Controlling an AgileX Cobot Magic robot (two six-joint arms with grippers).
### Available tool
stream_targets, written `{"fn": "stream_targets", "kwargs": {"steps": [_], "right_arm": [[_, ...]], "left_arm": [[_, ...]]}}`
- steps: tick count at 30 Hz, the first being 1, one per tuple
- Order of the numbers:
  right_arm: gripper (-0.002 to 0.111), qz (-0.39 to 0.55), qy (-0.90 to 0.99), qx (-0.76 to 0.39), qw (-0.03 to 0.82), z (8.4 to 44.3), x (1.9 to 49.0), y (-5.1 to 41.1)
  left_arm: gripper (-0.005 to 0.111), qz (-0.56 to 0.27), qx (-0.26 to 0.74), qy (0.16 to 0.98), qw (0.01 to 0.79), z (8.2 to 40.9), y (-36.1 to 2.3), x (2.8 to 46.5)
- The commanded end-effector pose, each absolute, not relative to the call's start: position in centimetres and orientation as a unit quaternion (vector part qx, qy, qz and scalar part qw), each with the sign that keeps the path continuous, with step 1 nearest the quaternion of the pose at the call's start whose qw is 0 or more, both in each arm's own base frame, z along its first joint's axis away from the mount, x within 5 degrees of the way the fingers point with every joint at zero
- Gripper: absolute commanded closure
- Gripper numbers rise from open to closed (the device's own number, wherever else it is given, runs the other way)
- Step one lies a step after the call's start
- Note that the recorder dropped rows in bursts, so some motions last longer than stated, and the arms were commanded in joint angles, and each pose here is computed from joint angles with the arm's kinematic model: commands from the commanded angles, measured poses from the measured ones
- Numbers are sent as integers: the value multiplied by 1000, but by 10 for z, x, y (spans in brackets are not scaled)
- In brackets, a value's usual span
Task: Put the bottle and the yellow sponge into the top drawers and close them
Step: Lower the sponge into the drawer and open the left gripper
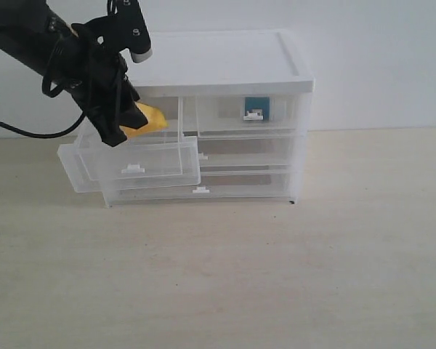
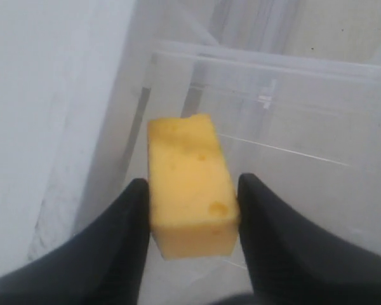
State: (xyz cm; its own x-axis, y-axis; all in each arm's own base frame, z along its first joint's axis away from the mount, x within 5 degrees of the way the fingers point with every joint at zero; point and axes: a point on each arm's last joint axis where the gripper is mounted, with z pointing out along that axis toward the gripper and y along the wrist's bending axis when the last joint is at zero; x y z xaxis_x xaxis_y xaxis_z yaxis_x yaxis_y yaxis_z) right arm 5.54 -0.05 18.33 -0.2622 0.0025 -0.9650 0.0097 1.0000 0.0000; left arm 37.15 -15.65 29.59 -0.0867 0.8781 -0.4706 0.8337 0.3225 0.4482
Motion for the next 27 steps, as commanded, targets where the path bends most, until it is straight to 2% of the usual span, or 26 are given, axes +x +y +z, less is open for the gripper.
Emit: {"fn": "stream_targets", "kwargs": {"steps": [1,6,9,16,22,27], "right_arm": [[108,-3,791,3,611,183,55,0],[108,-3,791,3,611,183,55,0],[108,-3,791,3,611,183,55,0],[108,-3,791,3,611,183,55,0],[108,-3,791,3,611,183,55,0],[108,-3,791,3,611,183,55,0]], "left_arm": [[58,38,572,732,368,302,-156,375],[51,39,572,732,369,302,-156,375],[51,40,571,731,372,305,-156,374],[51,37,553,730,400,340,-149,354],[59,3,597,739,312,346,-141,324],[60,-24,621,743,251,341,-139,312]]}}
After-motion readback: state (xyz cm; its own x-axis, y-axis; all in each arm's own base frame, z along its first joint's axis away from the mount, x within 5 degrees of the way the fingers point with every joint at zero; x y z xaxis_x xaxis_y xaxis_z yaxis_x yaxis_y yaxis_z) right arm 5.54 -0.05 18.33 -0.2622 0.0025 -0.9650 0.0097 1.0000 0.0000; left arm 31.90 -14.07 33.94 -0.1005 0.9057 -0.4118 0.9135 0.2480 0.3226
